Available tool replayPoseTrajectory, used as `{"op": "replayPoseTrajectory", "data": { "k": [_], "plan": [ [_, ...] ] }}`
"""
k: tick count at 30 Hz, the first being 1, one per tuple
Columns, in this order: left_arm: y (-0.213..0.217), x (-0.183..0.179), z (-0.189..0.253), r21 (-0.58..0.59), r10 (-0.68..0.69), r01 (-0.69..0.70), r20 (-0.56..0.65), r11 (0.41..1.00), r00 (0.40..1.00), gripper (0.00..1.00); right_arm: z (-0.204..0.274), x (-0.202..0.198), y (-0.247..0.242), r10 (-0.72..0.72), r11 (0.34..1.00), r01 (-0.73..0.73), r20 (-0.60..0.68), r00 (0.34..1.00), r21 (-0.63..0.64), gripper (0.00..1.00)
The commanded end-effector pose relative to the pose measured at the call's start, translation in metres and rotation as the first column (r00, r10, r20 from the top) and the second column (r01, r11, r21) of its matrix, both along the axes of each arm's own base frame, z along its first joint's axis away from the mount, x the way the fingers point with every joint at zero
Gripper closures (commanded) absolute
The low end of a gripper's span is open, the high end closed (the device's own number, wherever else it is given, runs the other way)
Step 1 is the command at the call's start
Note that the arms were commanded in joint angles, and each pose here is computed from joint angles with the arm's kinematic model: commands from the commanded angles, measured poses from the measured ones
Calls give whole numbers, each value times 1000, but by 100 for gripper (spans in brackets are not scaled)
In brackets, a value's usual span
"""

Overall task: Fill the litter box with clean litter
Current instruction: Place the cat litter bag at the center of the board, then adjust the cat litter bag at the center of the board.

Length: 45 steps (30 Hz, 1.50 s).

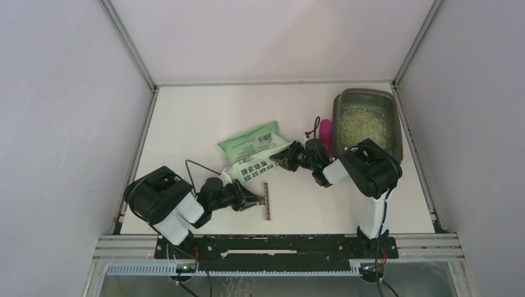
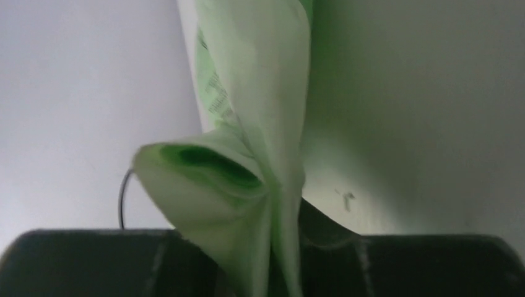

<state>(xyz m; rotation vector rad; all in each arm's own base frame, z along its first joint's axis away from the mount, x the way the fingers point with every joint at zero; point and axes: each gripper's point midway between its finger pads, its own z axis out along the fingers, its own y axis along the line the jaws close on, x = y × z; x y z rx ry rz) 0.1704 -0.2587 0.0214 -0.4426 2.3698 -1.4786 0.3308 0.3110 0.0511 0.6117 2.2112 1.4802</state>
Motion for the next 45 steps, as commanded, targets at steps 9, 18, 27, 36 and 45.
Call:
{"op": "replayPoseTrajectory", "data": {
  "k": [9,18,27,36,45],
  "plan": [
    [13,-22,36,-103,36,-28,80,994,996,82,-1,-86,-33,247,957,-240,29,969,-163,49],
    [6,-19,72,-31,-17,23,189,999,982,83,64,-142,-25,400,913,-408,252,881,-22,48],
    [7,-26,96,-88,-24,45,230,995,973,88,101,-162,3,440,886,-463,347,828,-20,48],
    [7,-31,112,-157,-14,57,259,986,966,87,85,-163,20,450,886,-464,293,843,-25,48],
    [4,-31,106,-164,-26,69,251,984,968,86,89,-166,40,470,862,-505,307,828,43,50]
  ]
}}
